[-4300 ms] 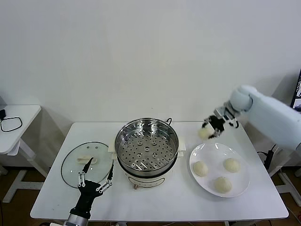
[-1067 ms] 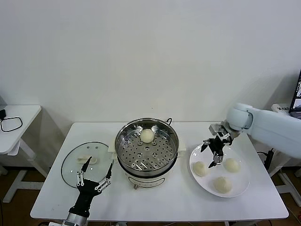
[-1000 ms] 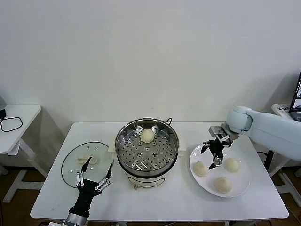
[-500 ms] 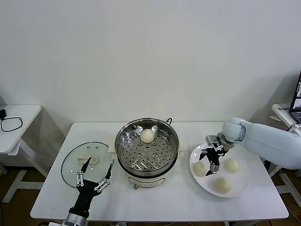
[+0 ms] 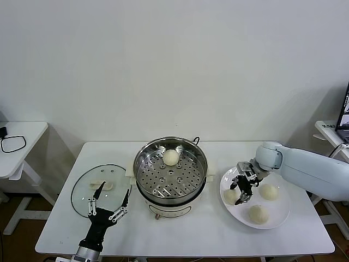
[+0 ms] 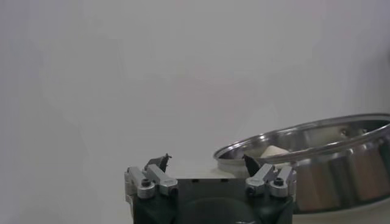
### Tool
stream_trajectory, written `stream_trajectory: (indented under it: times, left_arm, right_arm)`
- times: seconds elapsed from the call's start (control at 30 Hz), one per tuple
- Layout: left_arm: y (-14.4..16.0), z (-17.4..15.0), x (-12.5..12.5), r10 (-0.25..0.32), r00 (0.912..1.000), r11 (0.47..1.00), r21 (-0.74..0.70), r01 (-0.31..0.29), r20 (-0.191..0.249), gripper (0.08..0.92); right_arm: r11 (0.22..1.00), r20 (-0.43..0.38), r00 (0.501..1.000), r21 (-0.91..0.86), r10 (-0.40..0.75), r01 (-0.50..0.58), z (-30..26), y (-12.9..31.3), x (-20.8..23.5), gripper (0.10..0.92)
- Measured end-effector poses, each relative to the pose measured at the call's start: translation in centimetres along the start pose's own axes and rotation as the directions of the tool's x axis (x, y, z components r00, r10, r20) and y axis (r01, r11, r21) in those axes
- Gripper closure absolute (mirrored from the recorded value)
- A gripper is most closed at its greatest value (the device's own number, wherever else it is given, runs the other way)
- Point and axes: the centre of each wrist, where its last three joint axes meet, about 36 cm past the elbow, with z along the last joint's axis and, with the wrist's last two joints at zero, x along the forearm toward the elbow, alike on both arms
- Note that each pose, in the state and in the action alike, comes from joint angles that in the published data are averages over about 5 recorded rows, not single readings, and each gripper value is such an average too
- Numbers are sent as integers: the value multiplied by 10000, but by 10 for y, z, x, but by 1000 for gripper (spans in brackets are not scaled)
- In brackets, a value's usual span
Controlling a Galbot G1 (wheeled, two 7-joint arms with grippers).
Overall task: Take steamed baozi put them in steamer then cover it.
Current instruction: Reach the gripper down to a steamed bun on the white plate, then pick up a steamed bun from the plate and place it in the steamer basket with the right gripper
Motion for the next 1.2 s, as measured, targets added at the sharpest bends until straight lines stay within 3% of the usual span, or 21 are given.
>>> stream_trajectory:
  times: [0.27, 0.57, 0.8, 0.97, 1.2]
  left_arm:
    - [-2, -4, -2, 34, 10000, 10000, 44, -34, 92, 177]
    - [-3, -10, -4, 162, 9995, 9998, 65, -164, 254, 177]
    - [-5, -13, -6, 259, 9990, 9996, 79, -262, 362, 177]
    - [-6, -13, -10, 308, 9987, 9995, 104, -312, 411, 177]
    - [-11, -11, -13, 273, 9987, 9994, 220, -283, 427, 177]
  right_arm:
    - [9992, -76, 9999, 379, 132, -129, -9, -8, 42, 391]
    - [9931, -364, 9984, 1102, 432, -390, -48, -37, 150, 391]
    - [9806, -170, 9963, 1790, 840, -796, -114, -50, 223, 402]
    - [9725, 6, 9964, 2178, 847, -828, -172, -57, 238, 406]
    - [9661, 1, 9986, 2532, 527, -510, -247, -68, 213, 419]
